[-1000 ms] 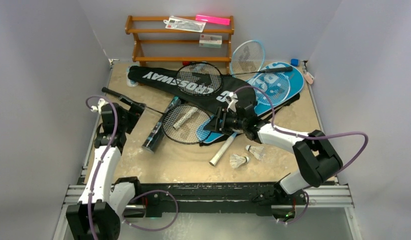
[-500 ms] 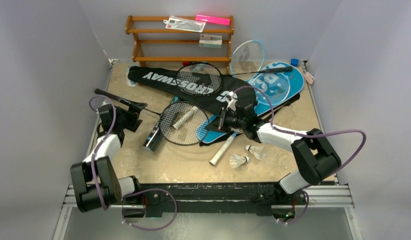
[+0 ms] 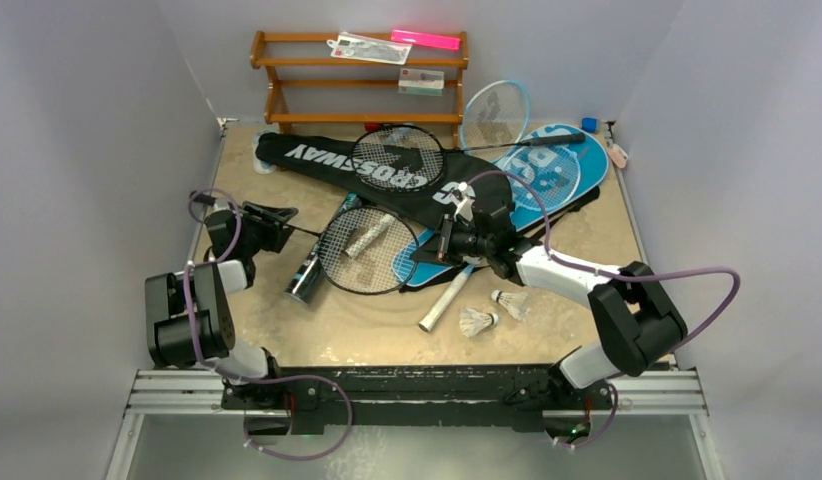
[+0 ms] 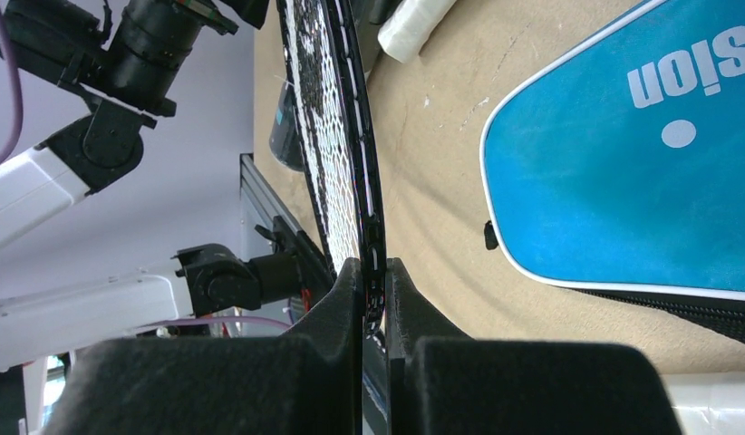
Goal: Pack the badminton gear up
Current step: Pick up the racket from the center of the board.
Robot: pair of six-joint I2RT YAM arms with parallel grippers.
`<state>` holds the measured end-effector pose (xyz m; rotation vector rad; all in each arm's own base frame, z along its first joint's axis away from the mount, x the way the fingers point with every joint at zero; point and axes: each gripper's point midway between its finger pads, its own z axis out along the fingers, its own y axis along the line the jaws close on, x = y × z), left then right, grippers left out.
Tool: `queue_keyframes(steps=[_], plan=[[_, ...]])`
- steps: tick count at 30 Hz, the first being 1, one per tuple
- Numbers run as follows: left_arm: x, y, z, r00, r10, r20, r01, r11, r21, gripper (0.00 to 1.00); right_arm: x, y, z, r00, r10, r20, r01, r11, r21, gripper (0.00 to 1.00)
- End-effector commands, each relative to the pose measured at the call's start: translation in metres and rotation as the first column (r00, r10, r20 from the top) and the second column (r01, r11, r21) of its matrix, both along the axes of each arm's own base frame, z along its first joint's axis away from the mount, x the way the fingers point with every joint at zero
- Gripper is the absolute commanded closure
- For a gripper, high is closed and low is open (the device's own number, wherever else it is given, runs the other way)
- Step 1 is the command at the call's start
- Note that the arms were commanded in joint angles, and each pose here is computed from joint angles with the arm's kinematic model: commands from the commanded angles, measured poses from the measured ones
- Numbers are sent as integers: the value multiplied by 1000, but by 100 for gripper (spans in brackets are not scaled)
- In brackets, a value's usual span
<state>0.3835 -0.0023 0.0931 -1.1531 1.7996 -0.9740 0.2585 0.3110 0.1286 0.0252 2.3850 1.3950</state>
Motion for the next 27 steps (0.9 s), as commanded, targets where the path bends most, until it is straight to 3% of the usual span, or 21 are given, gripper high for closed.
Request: queue_keyframes(steps=[1, 6, 8, 10, 11, 15, 16, 23, 27], plan=[[15, -1, 13, 996, -18, 89, 20, 1000, -18, 46, -5, 5, 24, 998, 45, 52, -48, 998, 41, 100], [18, -2, 3, 996, -23, 83, 25, 999, -26, 61, -5, 5, 25, 997, 49, 52, -51, 998, 41, 100], [20, -2, 2, 996, -29, 87, 32, 999, -27, 73, -6, 5, 25, 997, 53, 53, -56, 998, 40, 100], [23, -2, 4, 995, -39, 93, 41, 999, -24, 98, -7, 3, 26, 997, 54, 56, -56, 998, 37, 100], [24, -3, 6, 995, -47, 93, 50, 999, -23, 100, -7, 2, 26, 997, 51, 61, -53, 998, 31, 98], [21, -4, 27, 991, -54, 124, 56, 998, -12, 100, -2, -13, 34, 991, 13, 136, -8, 999, -40, 62], [20, -4, 34, 990, -51, 129, 52, 999, -6, 100, 1, -18, 38, 985, 1, 170, 10, 998, -67, 59], [1, 9, 85, 994, 26, 109, -36, 995, 95, 100, 18, -51, 57, 932, -4, 363, 103, 961, -255, 39], [-18, 17, 99, 995, 97, 30, -100, 986, 132, 100, 41, -66, 69, 871, 46, 490, 160, 915, -370, 40]])
